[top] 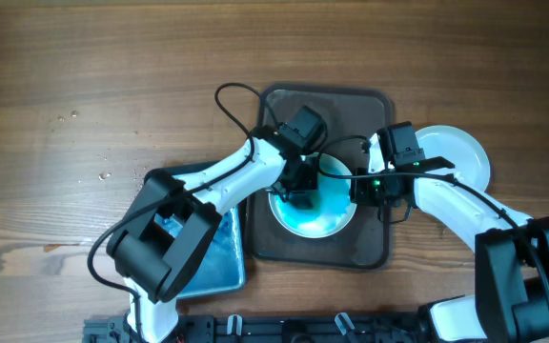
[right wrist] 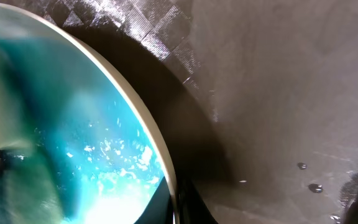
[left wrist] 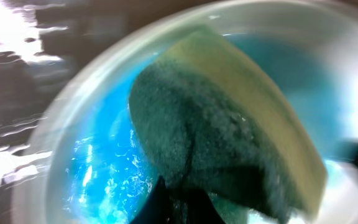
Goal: Clean dirty plates on tray and stack at the side
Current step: 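Scrub the held plate with the sponge in the left gripper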
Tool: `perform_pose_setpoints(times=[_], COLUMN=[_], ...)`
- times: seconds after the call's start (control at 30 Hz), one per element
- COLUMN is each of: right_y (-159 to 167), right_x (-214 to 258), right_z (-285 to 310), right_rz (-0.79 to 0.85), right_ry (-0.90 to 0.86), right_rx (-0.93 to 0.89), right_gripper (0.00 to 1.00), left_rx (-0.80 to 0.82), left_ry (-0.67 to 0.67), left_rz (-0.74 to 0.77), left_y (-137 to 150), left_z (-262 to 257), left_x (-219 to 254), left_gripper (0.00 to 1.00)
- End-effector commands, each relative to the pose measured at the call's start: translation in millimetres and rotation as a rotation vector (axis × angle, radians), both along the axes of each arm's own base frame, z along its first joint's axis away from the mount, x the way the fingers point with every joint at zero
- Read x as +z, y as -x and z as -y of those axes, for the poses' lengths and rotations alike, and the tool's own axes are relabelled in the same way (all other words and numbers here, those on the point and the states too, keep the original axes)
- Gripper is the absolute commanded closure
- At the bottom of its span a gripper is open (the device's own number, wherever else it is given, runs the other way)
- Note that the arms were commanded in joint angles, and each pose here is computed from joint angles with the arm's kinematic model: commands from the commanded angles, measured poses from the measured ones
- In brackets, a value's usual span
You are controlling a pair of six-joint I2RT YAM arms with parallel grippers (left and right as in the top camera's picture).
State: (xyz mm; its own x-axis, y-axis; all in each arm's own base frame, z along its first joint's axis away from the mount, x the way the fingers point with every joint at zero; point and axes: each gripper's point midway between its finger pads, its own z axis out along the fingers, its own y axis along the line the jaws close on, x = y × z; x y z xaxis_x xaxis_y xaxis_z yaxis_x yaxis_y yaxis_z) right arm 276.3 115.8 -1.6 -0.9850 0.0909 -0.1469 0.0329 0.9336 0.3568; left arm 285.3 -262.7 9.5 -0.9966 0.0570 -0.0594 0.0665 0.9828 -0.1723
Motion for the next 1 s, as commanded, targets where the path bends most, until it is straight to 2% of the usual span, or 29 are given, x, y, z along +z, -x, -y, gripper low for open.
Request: perform_pose_setpoints(times=[0.0,0.1,0.17,0.23,0.27,0.33,0.4,0.47,0.77,0.87,0.97], right_y=[15,15,16,16,17,19,19,19,20,20,20], right_x=[-21,-21,-21,-21,-21,-21,-21,-21,-21,-21,-21], right_z=[13,13,13,13,13,13,14,14,14,14,14], right_rz=[-0.076,-0.076,-0.078,-0.080,-0.083,-0.090,-0.092,-0.093,-0.094,-0.094,-0.094], right_ry=[0.066,0.066,0.066,0.067,0.068,0.069,0.070,0.070,0.070,0.070,0.070], right_rx=[-0.027,-0.027,-0.027,-0.027,-0.027,-0.026,-0.026,-0.026,-0.026,-0.026,-0.026], right_gripper=[0.96,0.96,0.96,0.96,0.96,0.96,0.96,0.96,0.96,0.95,0.96], left_rx=[0.031,0.009,0.007,0.000,-0.012,-0.074,-0.130,-0.170,-0.277,-0.256,-0.187], left_ry=[-0.472,-0.450,-0.352,-0.195,-0.075,0.265,0.429,0.495,0.527,0.493,0.397], left_rz=[0.117,0.109,0.080,0.021,-0.024,-0.148,-0.189,-0.196,-0.252,-0.270,-0.271], left_y=[-15,-15,-12,-5,1,19,28,33,71,72,61], left_z=[-99,-95,-76,-47,-25,37,69,86,115,107,81], left_x=[-17,-19,-24,-28,-28,-13,-1,2,-4,-8,-18], left_gripper=[0.96,0.96,0.96,0.96,0.96,0.96,0.96,0.96,0.96,0.96,0.96])
